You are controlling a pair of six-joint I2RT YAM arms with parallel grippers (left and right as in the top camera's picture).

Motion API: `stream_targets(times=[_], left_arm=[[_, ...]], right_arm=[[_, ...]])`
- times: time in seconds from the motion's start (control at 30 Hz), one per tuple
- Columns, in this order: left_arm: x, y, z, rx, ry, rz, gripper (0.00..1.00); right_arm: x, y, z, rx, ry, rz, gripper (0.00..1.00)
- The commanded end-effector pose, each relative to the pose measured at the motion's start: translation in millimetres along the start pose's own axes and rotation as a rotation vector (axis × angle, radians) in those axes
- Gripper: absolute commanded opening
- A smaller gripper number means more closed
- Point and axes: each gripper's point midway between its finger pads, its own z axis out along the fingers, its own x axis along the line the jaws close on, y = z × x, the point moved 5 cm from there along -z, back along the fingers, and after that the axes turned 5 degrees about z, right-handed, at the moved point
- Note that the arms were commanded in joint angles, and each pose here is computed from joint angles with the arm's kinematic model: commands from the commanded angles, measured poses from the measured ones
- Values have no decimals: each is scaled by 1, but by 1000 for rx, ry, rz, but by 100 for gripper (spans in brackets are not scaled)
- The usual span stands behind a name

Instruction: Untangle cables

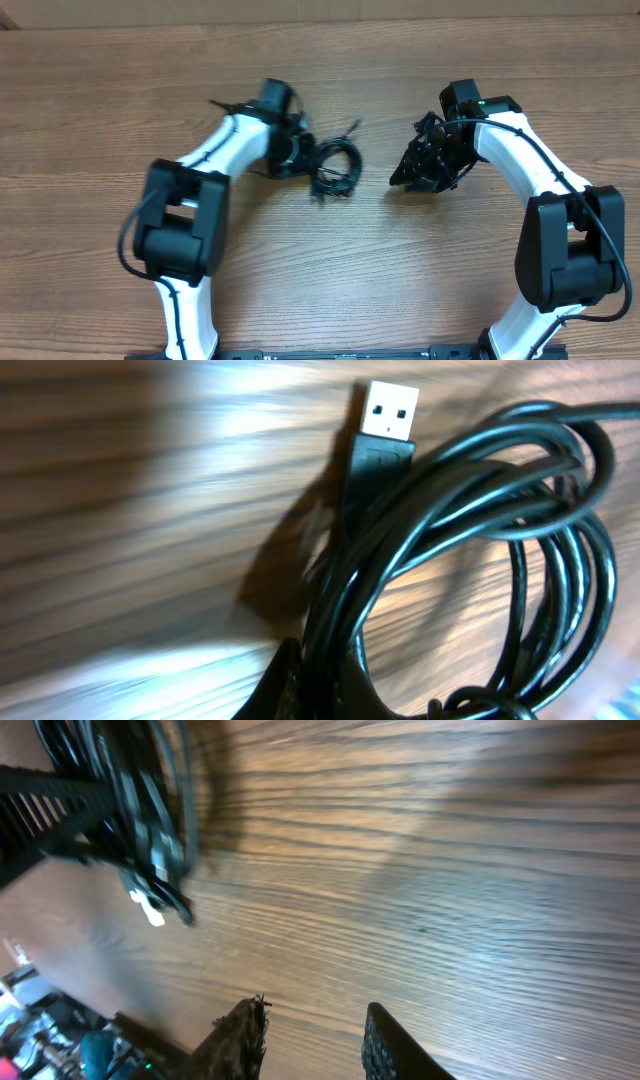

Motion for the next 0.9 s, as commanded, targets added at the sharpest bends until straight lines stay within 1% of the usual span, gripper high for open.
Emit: stream_targets(times=[0.0, 0.07, 0.13, 0.2, 0.27, 0.37, 0.4, 0.53, 0.6, 0.67, 0.77, 0.8, 0.87], left_arm=[[8, 5, -25, -12, -114, 96, 4], [10, 5, -32, -13, -184, 144, 4], [6, 5, -42, -27, -310, 201, 4], [3, 6, -49, -45, -398, 224, 4], [2, 9, -55, -64, -450, 231, 4], [1, 10, -62, -77, -505, 222, 4], [1, 10, -63, -77, -518, 220, 4], [-7, 7, -74, -110, -669, 285, 4], [-3, 7, -77, -120, -686, 278, 4], [5, 8, -80, -131, -689, 252, 5], [20, 4, -88, -158, -760, 193, 5], [32, 2, -91, -185, -799, 168, 5], [51, -1, -92, -223, -813, 132, 4]], right_arm=[[15, -6, 2, 20, 70, -34, 29], [26, -8, 4, 31, 121, -65, 27], [39, -10, 6, 45, 186, -94, 27], [50, -13, 8, 55, 231, -125, 27], [64, -17, 12, 67, 273, -161, 27], [80, -22, 20, 69, 285, -203, 27], [84, -23, 23, 71, 286, -203, 27], [103, -27, 32, 74, 301, -147, 25], [109, -24, 31, 64, 330, -155, 25], [119, -24, 27, 69, 400, -193, 25], [134, -22, 20, 72, 505, -260, 25], [138, -20, 19, 57, 524, -284, 25], [142, -19, 19, 43, 533, -308, 25]])
